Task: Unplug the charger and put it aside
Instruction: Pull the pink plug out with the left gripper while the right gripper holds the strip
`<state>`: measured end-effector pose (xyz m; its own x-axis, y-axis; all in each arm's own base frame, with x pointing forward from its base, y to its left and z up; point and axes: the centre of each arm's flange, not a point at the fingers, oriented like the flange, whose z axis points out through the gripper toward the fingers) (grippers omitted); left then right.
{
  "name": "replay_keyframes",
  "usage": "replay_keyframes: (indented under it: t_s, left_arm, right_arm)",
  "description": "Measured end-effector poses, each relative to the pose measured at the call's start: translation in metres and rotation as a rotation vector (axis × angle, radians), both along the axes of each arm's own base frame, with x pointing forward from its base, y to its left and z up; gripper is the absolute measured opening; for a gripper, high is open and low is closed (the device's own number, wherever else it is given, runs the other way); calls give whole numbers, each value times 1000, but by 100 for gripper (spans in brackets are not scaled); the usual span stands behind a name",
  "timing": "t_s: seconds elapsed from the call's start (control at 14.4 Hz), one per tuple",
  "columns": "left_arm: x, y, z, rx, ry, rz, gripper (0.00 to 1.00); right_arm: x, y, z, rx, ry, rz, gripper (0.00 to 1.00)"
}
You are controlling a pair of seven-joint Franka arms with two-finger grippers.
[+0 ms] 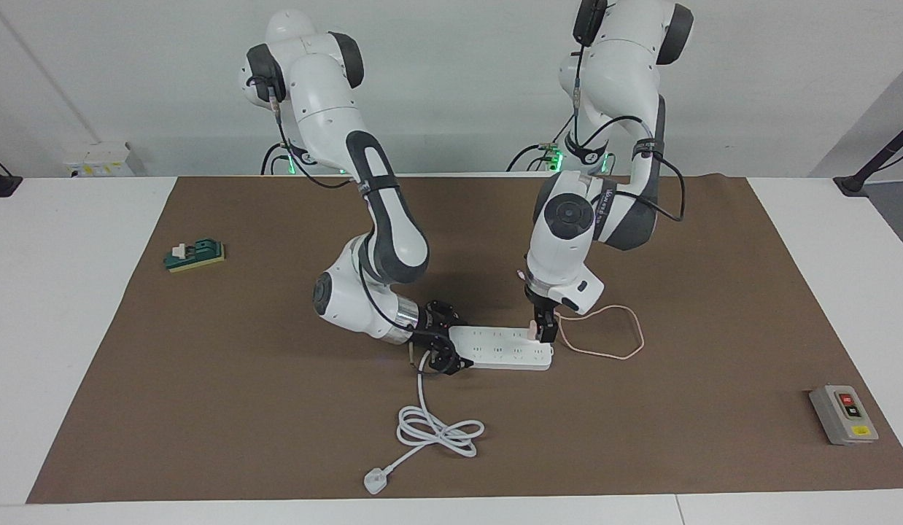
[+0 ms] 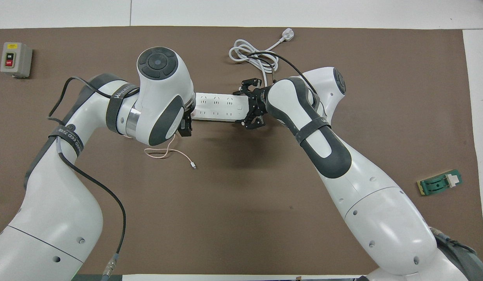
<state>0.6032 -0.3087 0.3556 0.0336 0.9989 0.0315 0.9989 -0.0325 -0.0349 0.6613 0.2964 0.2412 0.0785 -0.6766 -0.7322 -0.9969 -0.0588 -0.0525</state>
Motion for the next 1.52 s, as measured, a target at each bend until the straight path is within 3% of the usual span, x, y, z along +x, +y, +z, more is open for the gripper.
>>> replay_keyframes:
  t_s: [0.9, 1.11, 1.18, 1.32, 1.52]
  left_arm:
    - [-2, 2, -17, 3, -30, -12, 100]
    - [-2, 2, -17, 2, -33, -14, 96]
    - [-2, 2, -17, 6, -36, -18, 88]
    - [-2, 2, -17, 22, -46, -32, 60]
    - [2, 1, -14, 25, -84, -48, 32]
  right_arm:
    - [0, -1, -1, 10, 0, -4, 95]
    - [-1, -1, -1, 12, 0, -5, 95]
    - [-1, -1, -1, 12, 0, -5, 95]
    - [-1, -1, -1, 12, 0, -4, 95]
    - [-1, -1, -2, 13, -5, -1, 95]
